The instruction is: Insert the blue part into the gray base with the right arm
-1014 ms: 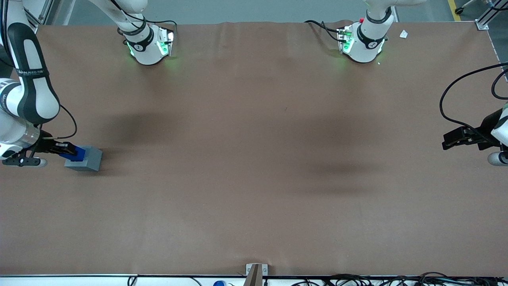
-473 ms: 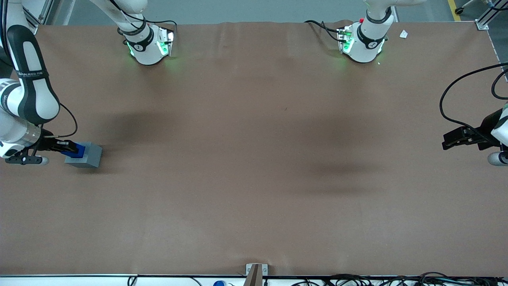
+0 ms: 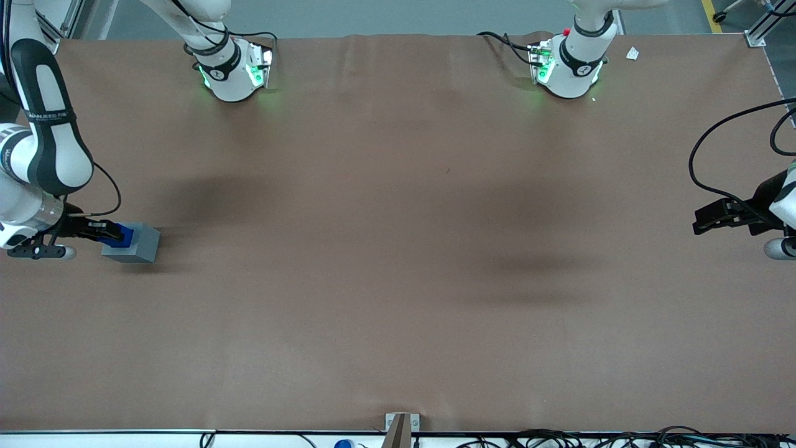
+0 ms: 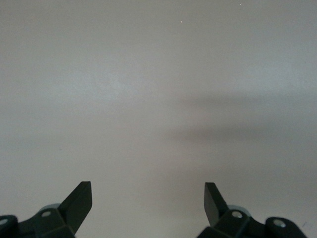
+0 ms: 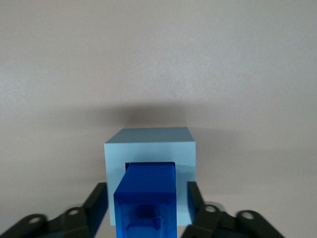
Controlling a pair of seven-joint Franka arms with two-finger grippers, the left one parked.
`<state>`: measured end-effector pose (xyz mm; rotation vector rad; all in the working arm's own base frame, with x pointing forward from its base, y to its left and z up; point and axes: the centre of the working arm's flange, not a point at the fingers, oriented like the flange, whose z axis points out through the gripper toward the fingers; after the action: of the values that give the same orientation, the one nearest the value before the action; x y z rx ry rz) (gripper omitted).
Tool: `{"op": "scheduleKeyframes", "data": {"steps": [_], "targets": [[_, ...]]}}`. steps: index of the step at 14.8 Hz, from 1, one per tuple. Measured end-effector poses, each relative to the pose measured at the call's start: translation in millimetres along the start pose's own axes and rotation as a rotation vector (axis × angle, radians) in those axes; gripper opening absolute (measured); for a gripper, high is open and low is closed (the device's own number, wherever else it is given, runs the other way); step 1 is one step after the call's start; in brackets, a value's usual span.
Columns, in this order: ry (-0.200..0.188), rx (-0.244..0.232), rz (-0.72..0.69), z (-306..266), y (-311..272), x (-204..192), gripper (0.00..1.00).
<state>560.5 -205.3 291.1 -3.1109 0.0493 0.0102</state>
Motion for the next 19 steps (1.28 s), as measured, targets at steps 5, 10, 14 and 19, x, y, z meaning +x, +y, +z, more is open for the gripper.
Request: {"op": "scheduleKeyframes", "data": {"steps": [5,10,14,19], "targets": [[0.008,0.003,-0.029,-42,-13,18,1.00],[0.070,-0.009,-0.001,-118,-81,25,1.00],[0.090,-0.005,0.015,-157,-141,19,1.00],[0.098,-0.003,-0.001,-216,-177,-9,1.00]]}}
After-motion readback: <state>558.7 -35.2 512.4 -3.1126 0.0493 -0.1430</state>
